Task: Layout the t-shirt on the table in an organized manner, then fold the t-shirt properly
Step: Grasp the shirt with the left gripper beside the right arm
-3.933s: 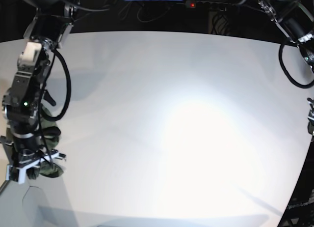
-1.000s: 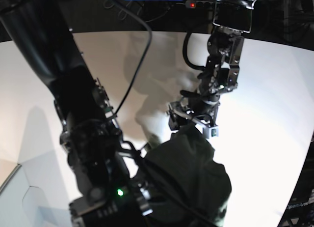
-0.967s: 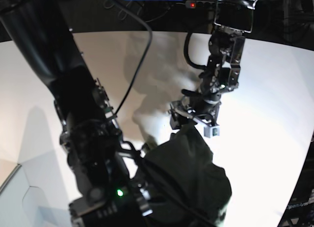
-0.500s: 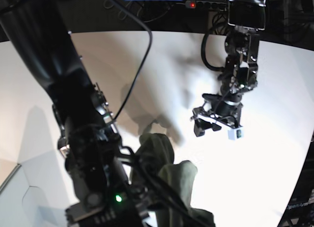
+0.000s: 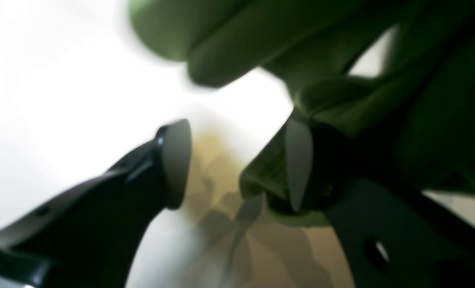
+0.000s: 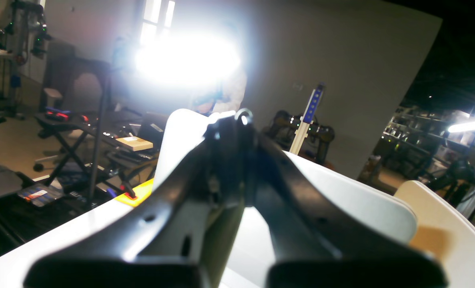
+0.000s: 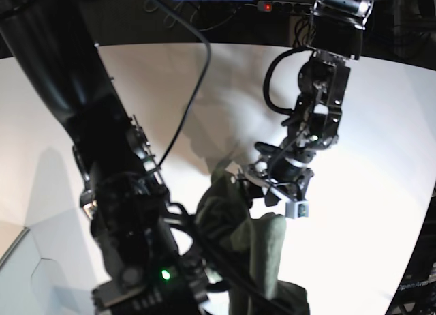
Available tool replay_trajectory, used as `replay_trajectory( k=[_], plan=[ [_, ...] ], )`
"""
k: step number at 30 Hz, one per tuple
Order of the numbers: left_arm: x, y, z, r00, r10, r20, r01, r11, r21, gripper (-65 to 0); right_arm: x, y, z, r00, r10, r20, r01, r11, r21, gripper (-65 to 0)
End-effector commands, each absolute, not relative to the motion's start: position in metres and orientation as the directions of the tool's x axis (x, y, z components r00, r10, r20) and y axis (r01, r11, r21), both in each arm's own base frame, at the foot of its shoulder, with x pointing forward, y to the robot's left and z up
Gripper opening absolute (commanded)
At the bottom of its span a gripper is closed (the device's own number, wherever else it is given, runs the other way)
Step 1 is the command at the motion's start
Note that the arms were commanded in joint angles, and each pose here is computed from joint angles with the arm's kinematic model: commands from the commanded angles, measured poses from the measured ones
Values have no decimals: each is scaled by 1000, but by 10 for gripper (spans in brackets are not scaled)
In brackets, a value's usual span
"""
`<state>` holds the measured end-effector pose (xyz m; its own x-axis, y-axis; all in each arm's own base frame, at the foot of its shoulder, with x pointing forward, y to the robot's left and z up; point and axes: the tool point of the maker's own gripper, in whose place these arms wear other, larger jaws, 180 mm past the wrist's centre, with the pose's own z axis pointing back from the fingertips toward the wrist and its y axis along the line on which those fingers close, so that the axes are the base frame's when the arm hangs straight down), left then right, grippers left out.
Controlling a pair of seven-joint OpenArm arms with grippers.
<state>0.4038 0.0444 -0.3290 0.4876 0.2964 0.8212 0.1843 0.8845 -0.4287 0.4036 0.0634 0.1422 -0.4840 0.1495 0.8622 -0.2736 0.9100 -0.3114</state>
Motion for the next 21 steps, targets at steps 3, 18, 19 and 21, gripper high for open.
replay_trajectory(
  k=[3,18,19,21],
  plan=[
    [413,24,-305,444,276,853,262,870,-418,-280,392,63,167,-554,130,822,-255,914,-316,-650],
    [406,-29,-322,429,222,876,365,844,-393,-280,391,64,169,-559,130,819,-255,913,-319,-650],
    [406,-30,-322,428,221,876,369,843,-392,-280,392,64,168,-556,132,821,-255,913,-319,-650],
    [406,-30,-322,425,222,878,368,843,-392,-280,395,65,166,-550,135,824,-255,913,-320,-650]
  ],
)
